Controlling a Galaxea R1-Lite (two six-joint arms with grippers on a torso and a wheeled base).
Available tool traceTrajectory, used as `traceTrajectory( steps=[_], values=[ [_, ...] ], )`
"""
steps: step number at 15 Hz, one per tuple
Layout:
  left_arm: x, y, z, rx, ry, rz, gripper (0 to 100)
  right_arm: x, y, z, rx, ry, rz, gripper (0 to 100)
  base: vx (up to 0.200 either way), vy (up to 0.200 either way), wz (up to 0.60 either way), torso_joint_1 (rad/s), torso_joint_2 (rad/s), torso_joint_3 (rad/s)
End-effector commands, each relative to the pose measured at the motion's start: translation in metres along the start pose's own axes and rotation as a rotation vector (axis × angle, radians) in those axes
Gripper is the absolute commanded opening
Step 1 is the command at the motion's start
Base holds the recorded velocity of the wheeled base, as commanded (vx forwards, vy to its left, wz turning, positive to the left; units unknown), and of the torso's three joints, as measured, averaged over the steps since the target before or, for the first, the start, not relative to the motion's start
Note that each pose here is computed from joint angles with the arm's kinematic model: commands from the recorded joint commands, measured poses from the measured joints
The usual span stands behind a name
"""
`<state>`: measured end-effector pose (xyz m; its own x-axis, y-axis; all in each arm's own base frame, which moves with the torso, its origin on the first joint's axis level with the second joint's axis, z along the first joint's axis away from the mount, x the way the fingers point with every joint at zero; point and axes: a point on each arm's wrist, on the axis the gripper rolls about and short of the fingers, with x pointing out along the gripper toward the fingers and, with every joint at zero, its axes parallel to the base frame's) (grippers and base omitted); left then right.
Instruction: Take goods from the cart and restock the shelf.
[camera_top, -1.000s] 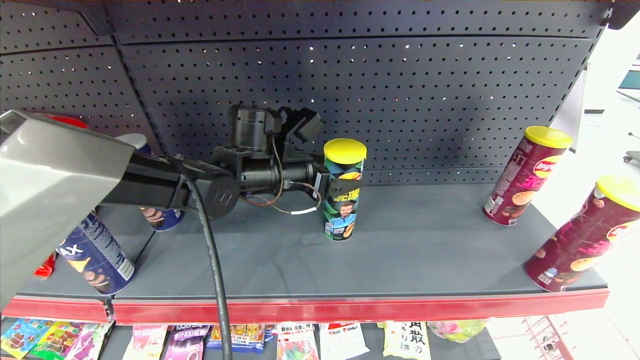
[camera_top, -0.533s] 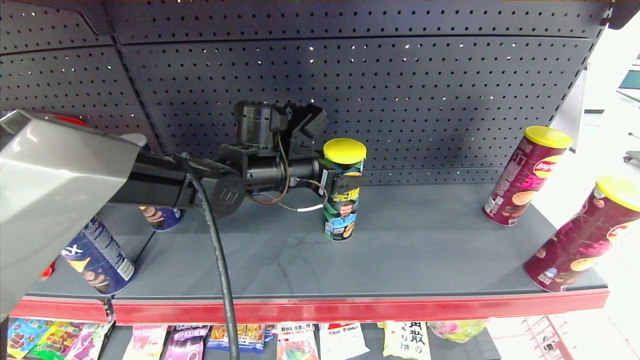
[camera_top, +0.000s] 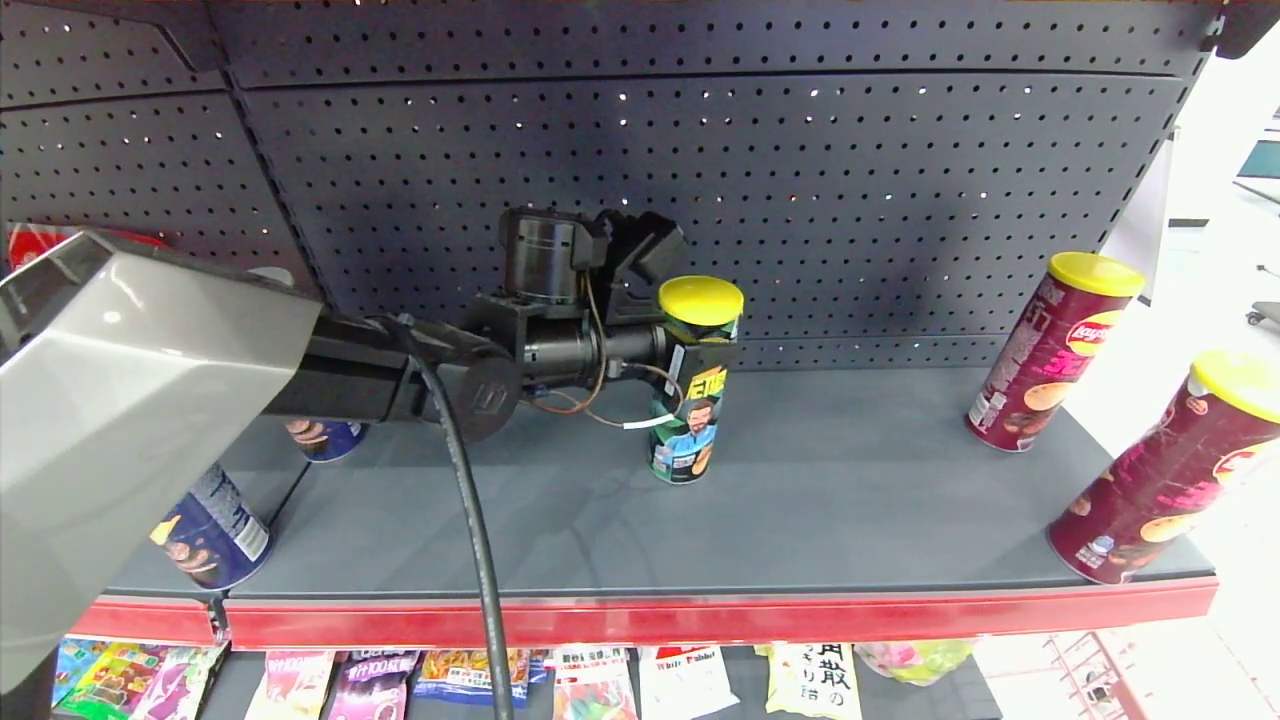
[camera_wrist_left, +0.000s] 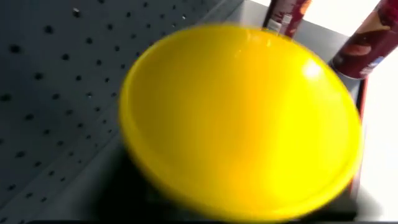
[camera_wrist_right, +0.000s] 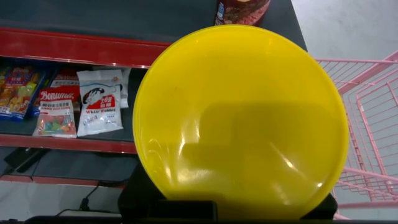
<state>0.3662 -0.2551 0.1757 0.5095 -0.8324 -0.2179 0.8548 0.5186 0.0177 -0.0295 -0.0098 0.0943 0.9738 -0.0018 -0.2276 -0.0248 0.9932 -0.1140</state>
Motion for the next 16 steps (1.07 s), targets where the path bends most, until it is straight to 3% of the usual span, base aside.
traceTrajectory(
  steps=[1, 5, 11, 13, 16],
  values=[
    [-0.001, -0.003, -0.006, -0.01, 0.022, -0.008, 0, 0.0, 0.0, 0.0, 0.0, 0.003, 0.0, 0, 0.0, 0.0, 0.0, 0.0, 0.0, 0.0],
    [-0.031, -0.007, 0.005, -0.01, 0.002, 0.0, 0, 0.0, 0.0, 0.0, 0.001, 0.003, 0.0, 0, 0.0, 0.0, 0.0, 0.0, 0.0, 0.0],
    [-0.092, -0.034, 0.015, 0.0, -0.021, -0.077, 0, 0.0, 0.0, 0.0, 0.0, 0.003, 0.0, 0, 0.0, 0.0, 0.0, 0.0, 0.0, 0.0],
    [-0.095, -0.033, 0.005, 0.012, -0.054, -0.132, 0, 0.0, 0.0, 0.0, 0.0, 0.001, 0.0, 0, 0.0, 0.0, 0.0, 0.0, 0.0, 0.0],
    [-0.096, -0.036, -0.012, 0.007, -0.043, -0.146, 0, 0.0, 0.0, 0.0, -0.002, 0.001, 0.0, 0, 0.0, 0.0, 0.0, 0.0, 0.0, 0.0]
  ],
)
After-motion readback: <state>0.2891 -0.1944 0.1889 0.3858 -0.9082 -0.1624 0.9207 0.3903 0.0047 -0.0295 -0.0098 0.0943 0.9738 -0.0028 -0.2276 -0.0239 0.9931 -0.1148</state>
